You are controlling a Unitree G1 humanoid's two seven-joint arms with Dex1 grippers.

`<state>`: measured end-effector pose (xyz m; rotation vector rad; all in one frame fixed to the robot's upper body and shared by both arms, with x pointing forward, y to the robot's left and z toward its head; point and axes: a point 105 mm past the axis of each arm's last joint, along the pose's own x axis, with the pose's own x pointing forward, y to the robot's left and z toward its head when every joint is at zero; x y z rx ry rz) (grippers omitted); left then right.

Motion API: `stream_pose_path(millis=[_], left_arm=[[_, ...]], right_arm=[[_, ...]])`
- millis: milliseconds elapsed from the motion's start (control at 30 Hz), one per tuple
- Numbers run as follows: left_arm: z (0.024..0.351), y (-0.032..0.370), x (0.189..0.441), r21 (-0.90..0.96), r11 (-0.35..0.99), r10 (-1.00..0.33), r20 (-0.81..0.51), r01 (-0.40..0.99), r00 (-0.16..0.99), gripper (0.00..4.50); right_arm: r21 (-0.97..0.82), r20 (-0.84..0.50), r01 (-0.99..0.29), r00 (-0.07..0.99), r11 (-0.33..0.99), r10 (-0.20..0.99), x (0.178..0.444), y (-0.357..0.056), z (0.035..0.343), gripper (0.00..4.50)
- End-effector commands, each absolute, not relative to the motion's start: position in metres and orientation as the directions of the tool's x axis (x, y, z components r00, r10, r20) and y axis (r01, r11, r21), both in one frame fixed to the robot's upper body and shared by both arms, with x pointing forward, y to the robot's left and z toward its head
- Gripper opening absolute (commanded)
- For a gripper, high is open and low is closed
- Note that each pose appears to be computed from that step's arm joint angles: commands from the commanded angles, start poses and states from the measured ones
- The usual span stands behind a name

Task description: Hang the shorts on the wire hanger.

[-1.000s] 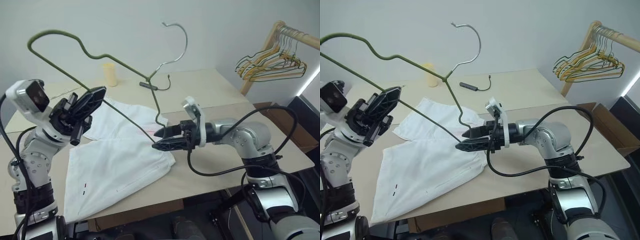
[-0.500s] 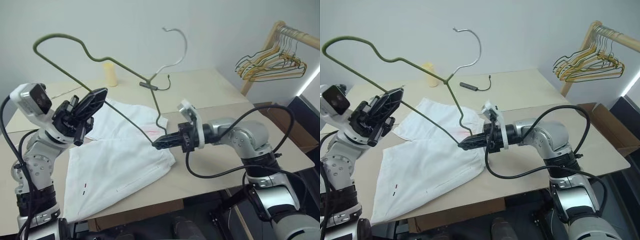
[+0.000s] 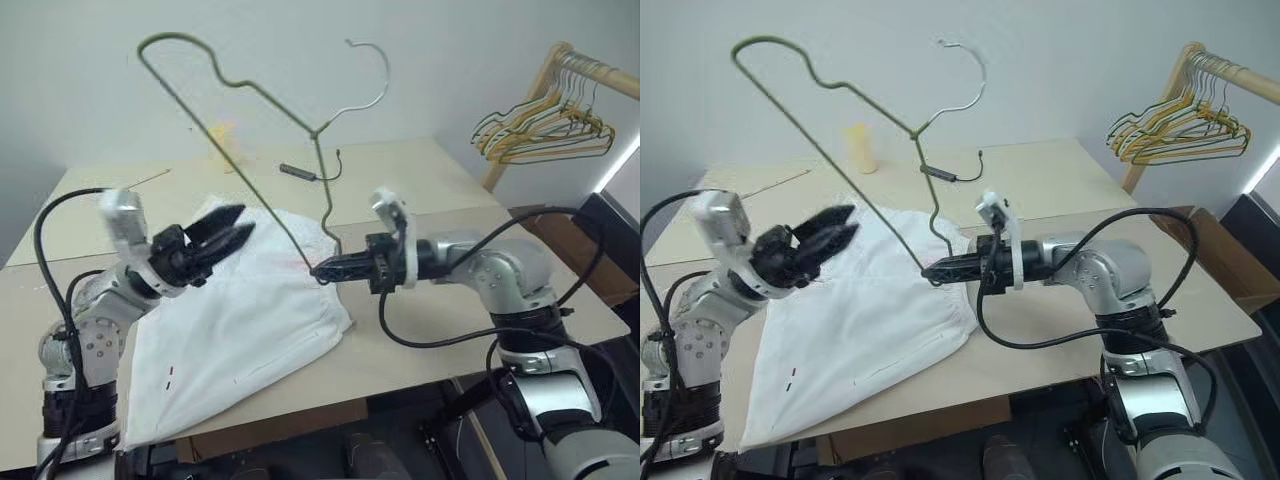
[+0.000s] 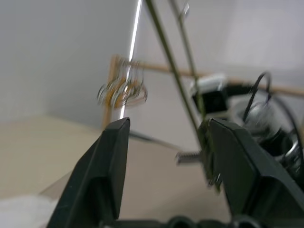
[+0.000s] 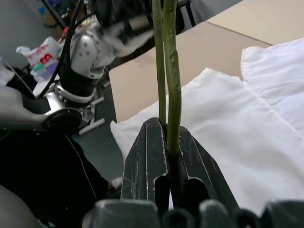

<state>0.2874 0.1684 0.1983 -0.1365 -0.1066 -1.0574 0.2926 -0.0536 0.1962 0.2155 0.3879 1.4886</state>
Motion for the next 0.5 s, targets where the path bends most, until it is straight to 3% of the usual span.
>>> stream_pose_path(millis=[33, 67, 167, 267, 400, 500], left_arm=[[0.181, 0.176, 0.286, 0.111, 0.520, -0.848, -0.056, 0.847, 0.528, 4.14], [0.179, 0.178, 0.285, 0.131, 0.518, -0.845, -0.080, 0.845, 0.530, 4.47], [0.173, 0.174, 0.275, 0.184, 0.461, -0.860, -0.150, 0.868, 0.489, 4.47], [0.163, 0.170, 0.270, 0.218, 0.425, -0.857, -0.214, 0.879, 0.468, 4.47], [0.155, 0.165, 0.266, 0.213, 0.387, -0.864, -0.258, 0.897, 0.433, 4.47], [0.155, 0.164, 0.265, 0.213, 0.379, -0.867, -0.259, 0.900, 0.426, 4.47]], right_arm=[[0.435, -0.156, -0.887, 0.098, 0.158, 0.983, 0.291, -0.081, 0.189, 0.00], [0.450, -0.173, -0.876, 0.106, 0.175, 0.979, 0.290, -0.086, 0.185, 0.00], [0.575, -0.239, -0.773, 0.155, 0.268, 0.959, 0.288, -0.113, 0.161, 0.00], [0.590, -0.295, -0.733, 0.193, 0.337, 0.936, 0.285, -0.133, 0.140, 0.00], [0.663, -0.502, -0.577, 0.130, 0.477, 0.855, 0.271, -0.166, 0.096, 0.00], [0.659, -0.573, -0.514, 0.130, 0.549, 0.809, 0.272, -0.184, 0.080, 0.00]])
